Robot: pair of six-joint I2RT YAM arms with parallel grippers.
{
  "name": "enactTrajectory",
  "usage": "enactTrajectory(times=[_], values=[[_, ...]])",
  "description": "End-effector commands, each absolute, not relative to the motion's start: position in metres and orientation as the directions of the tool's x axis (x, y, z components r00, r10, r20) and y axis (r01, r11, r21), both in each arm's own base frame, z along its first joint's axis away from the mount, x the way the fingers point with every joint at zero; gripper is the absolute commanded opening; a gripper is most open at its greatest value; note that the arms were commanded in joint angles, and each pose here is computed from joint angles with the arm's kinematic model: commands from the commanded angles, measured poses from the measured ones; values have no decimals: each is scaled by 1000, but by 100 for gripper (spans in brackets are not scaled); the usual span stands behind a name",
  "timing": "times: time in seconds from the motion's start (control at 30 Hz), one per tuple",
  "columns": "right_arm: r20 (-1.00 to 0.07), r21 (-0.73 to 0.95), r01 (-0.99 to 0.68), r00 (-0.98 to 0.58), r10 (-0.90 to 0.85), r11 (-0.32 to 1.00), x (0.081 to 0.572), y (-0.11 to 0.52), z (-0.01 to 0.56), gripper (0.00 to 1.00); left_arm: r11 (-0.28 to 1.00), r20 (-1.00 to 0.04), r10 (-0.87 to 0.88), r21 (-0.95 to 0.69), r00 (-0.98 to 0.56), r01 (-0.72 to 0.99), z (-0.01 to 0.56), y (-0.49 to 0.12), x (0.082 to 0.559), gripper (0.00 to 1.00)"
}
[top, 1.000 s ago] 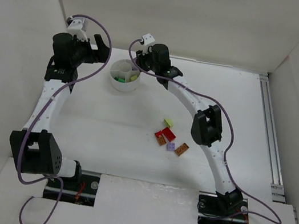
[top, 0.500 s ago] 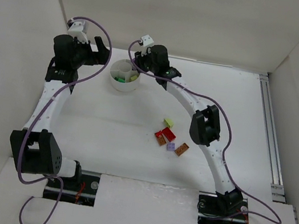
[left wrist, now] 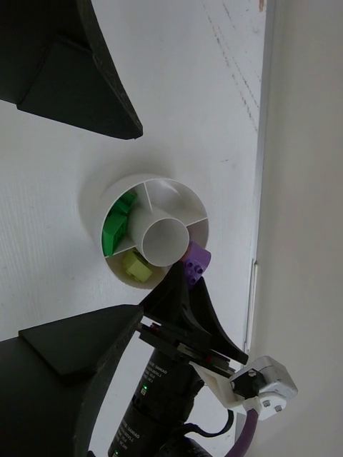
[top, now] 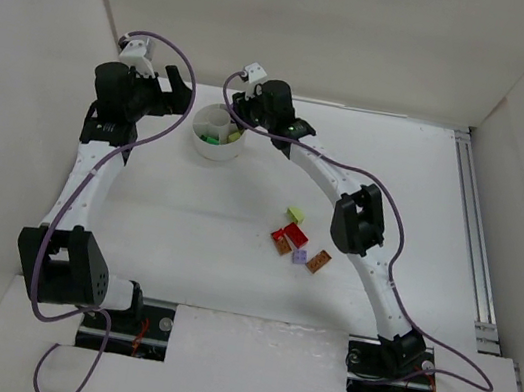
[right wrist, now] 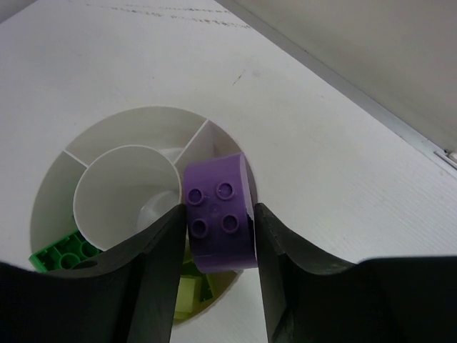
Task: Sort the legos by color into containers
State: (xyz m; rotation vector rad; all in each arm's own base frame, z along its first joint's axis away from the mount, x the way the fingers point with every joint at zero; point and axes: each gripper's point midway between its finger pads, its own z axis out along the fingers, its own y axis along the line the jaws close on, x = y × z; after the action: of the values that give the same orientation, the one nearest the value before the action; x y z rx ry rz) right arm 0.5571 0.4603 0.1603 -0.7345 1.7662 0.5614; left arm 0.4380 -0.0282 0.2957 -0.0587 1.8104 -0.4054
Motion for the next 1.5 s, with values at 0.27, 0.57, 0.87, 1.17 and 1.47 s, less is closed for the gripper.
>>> enactTrajectory(times=[0.27, 0.57, 0.87, 1.17, 1.47], values=[[-977, 26, -741, -161, -140, 671, 552, 473, 198, 55, 939, -944, -245, -288, -222, 186, 312, -25, 441, 100], [-991, -45, -744, -51, -124, 667, 545, 464, 256, 58, 921, -946, -239, -293, -220, 255, 322, -36, 440, 100], [-979, -161, -551, -19, -205, 819, 525, 355, 312, 100, 884, -934, -239, -323, -267, 337, 321, -73, 433, 100], [-941, -170, -247, -248, -232, 954, 442, 167, 248, 100, 818, -884, -181, -379, -431, 433, 280, -181, 406, 100], [-933, -177, 31, -322, -158, 984, 357, 66, 216, 100, 833, -681, -201, -498, -704, 243, 190, -273, 360, 100]])
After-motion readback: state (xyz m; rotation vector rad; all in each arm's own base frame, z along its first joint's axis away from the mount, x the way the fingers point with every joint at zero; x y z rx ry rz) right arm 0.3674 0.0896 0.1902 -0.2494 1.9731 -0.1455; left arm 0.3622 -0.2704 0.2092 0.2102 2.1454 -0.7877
